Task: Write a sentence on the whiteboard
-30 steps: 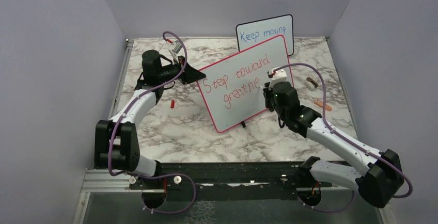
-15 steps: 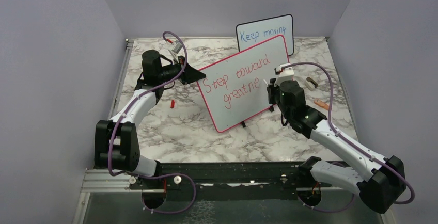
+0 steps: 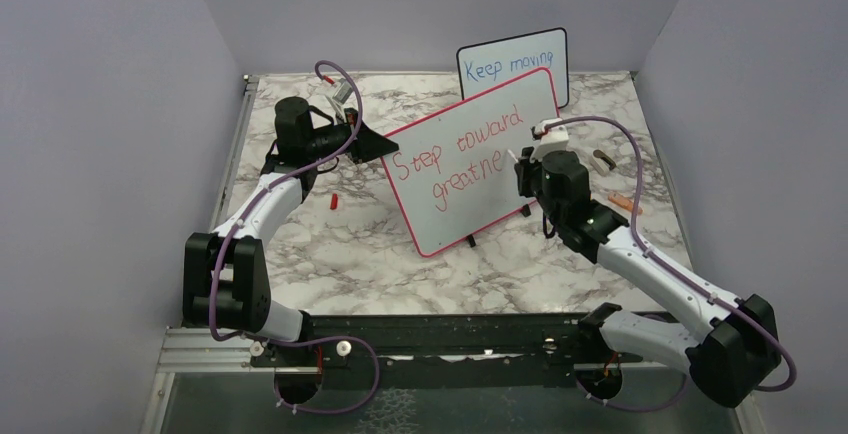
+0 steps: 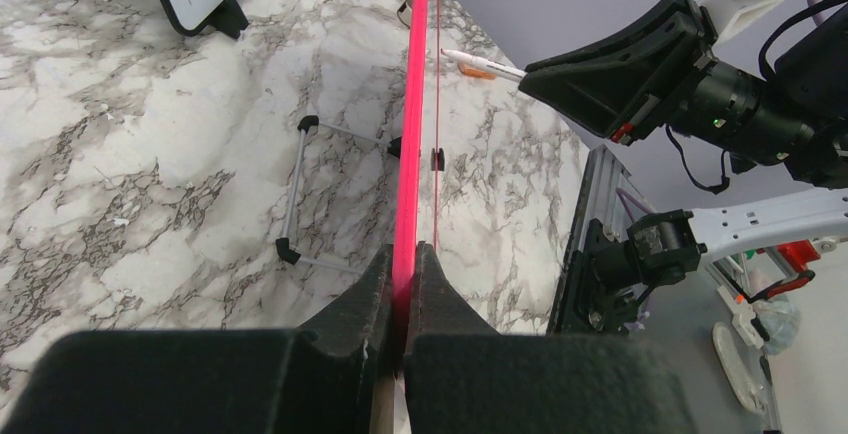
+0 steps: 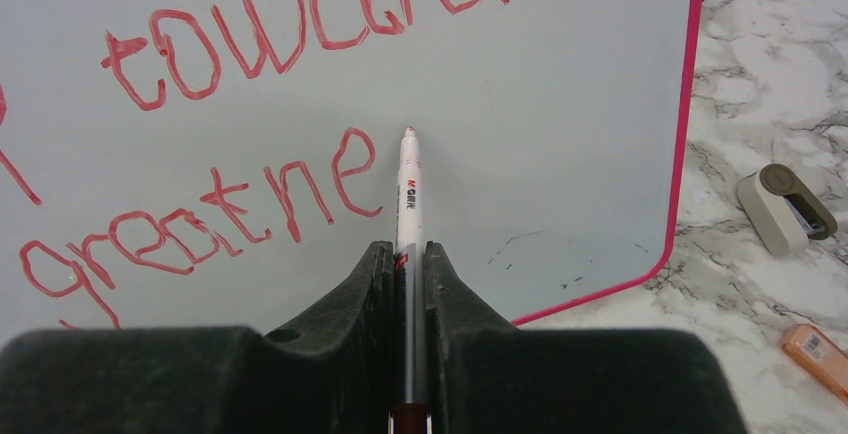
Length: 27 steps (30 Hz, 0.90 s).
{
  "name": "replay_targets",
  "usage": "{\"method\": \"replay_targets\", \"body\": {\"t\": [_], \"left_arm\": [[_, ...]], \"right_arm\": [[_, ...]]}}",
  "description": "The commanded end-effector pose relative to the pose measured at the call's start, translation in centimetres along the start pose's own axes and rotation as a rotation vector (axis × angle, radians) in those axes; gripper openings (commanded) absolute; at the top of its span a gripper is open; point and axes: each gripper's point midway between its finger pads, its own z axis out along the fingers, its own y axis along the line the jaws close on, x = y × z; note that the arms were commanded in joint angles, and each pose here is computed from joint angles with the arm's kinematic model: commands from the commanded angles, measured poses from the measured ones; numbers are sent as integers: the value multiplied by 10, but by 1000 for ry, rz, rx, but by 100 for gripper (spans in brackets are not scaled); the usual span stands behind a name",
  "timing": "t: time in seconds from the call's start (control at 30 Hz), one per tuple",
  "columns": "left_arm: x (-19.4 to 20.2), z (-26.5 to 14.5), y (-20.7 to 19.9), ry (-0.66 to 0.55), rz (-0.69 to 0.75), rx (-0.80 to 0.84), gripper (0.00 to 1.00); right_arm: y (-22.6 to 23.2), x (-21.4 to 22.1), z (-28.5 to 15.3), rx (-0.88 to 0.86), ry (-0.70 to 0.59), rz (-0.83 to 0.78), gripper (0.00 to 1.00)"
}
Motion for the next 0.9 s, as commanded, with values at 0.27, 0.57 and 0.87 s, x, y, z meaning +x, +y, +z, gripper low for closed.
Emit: {"method": "replay_targets", "body": {"t": [0.27,0.57,0.87], "left_arm": [[19,3,12,49,-43,-26,0],[19,3,11,50,-42,-23,0],[20,3,12,51,-45,-25,0]], "right_arm": [[3,-7,9,-18,-25,23,0],[8,-10,8,-44,-28,24,0],[14,-12,5,-89,-26,20,0]]}}
